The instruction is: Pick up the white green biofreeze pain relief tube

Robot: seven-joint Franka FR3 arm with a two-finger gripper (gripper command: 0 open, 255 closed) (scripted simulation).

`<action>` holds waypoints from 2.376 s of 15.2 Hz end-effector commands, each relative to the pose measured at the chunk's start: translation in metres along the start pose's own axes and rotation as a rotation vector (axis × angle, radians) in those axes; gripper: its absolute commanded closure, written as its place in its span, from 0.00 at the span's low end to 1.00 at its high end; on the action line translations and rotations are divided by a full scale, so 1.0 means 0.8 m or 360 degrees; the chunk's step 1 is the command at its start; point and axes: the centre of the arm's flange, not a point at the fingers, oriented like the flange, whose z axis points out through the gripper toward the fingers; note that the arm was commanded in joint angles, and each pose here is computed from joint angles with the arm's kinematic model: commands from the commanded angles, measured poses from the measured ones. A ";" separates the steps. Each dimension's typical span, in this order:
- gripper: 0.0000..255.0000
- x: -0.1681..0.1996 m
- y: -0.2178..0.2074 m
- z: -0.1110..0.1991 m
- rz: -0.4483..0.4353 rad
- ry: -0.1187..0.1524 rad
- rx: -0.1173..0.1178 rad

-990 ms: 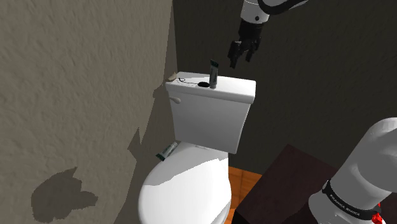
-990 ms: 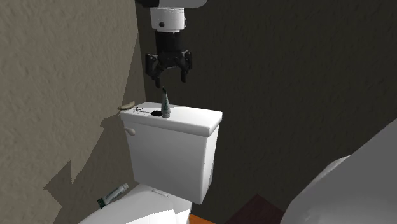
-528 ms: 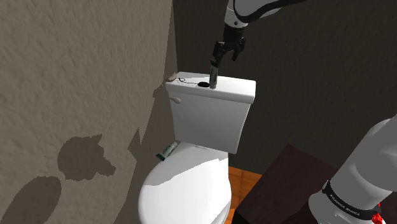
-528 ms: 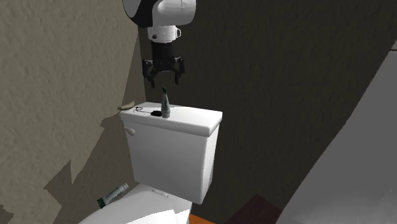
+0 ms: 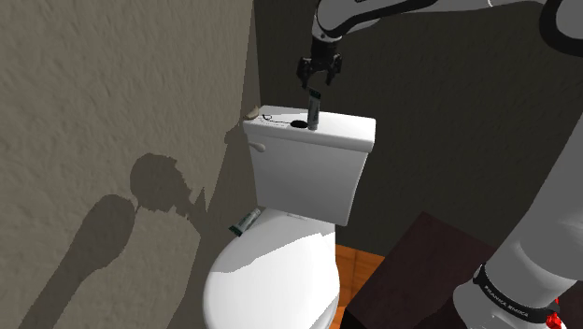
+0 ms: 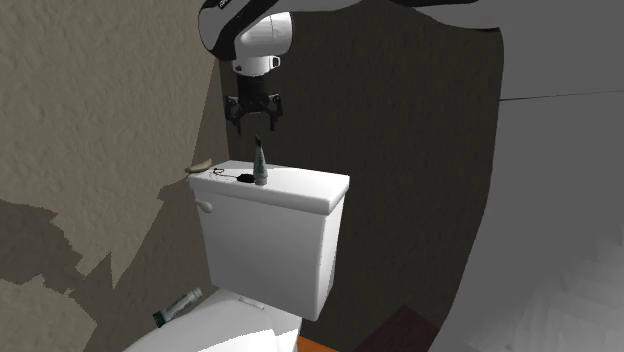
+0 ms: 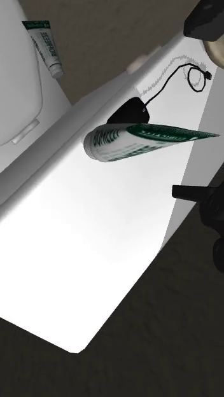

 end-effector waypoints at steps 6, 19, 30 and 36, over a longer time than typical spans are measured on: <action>0.00 0.028 0.003 0.044 0.0073 0.0021 -0.0003; 1.00 0.020 0.003 0.067 0.0073 0.0020 -0.0003; 1.00 0.039 0.004 0.010 0.0073 0.0021 -0.0003; 1.00 0.051 0.006 -0.028 0.0073 0.0021 -0.0003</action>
